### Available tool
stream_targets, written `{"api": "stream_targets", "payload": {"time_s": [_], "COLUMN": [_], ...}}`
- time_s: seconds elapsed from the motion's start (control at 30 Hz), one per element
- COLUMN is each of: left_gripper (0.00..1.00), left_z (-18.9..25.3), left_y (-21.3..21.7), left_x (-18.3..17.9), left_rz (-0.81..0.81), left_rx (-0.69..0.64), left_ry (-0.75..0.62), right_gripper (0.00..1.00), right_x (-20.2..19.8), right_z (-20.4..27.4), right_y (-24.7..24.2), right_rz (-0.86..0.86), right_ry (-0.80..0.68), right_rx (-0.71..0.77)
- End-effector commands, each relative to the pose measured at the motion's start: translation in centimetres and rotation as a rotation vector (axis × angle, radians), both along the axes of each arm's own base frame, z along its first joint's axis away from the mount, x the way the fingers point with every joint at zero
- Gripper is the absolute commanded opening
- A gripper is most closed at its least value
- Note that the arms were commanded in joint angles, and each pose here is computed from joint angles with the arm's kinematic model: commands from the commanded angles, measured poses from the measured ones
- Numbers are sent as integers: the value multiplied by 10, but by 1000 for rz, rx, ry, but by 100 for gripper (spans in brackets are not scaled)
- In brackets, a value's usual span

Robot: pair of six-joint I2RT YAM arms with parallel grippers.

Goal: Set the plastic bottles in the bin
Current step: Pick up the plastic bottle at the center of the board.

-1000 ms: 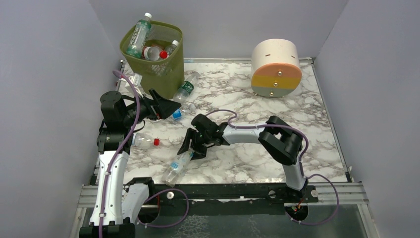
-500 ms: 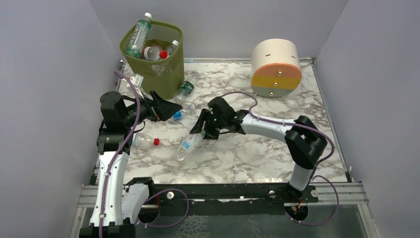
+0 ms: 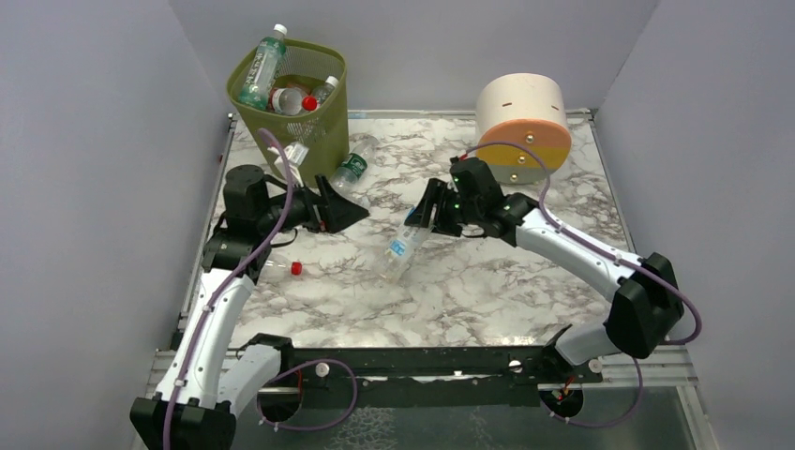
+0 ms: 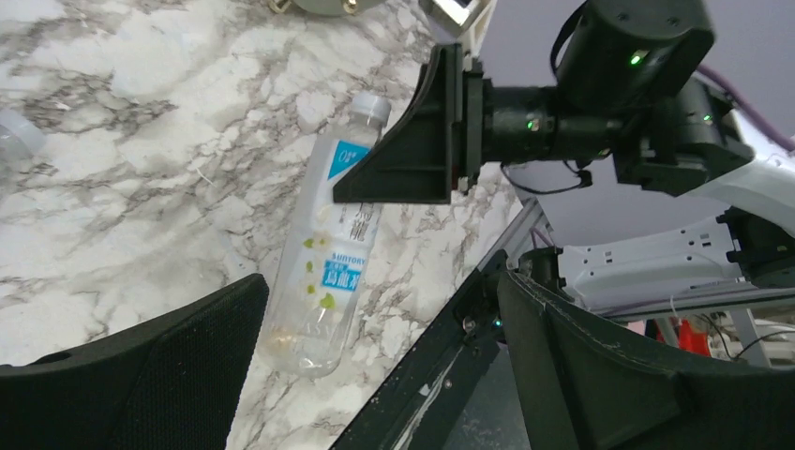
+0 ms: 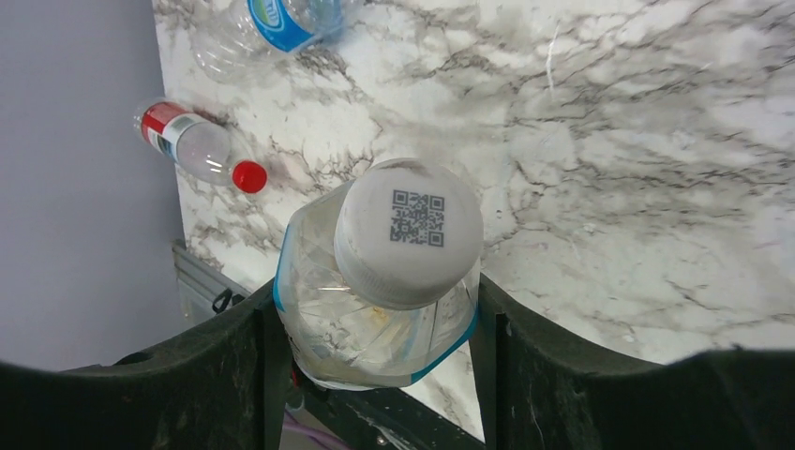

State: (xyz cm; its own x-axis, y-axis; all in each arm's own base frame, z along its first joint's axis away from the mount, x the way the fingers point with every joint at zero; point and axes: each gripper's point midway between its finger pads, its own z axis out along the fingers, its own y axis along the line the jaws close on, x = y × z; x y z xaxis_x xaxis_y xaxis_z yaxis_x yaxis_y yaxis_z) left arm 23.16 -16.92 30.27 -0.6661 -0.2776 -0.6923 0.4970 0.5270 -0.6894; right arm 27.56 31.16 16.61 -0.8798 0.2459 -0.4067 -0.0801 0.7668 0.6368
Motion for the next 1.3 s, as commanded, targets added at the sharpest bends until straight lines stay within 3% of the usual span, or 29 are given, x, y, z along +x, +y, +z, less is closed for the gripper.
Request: {"api": "stream_targets", "payload": {"time_s": [0.0, 0.53, 1.13, 1.27], "left_gripper": [99, 99, 99, 94], "left_z": [-14, -68, -83, -86], "left_y": [-23, -121, -120, -120], "left_x": [9, -21, -23, -25], "left_rz": [-11, -176, -115, -116], "left_rx": [45, 251, 376, 383], "left_ry": [-12, -56, -101, -99], "right_gripper": [56, 56, 56, 56], "right_x": [3, -4, -28, -30], "right_z": [12, 60, 87, 91], "right_y": [-30, -32, -16, -13], "right_rz": [26, 244, 408, 420], "right_ry": [-74, -142, -123, -116], "right_rx": [-65, 8, 126, 151]}}
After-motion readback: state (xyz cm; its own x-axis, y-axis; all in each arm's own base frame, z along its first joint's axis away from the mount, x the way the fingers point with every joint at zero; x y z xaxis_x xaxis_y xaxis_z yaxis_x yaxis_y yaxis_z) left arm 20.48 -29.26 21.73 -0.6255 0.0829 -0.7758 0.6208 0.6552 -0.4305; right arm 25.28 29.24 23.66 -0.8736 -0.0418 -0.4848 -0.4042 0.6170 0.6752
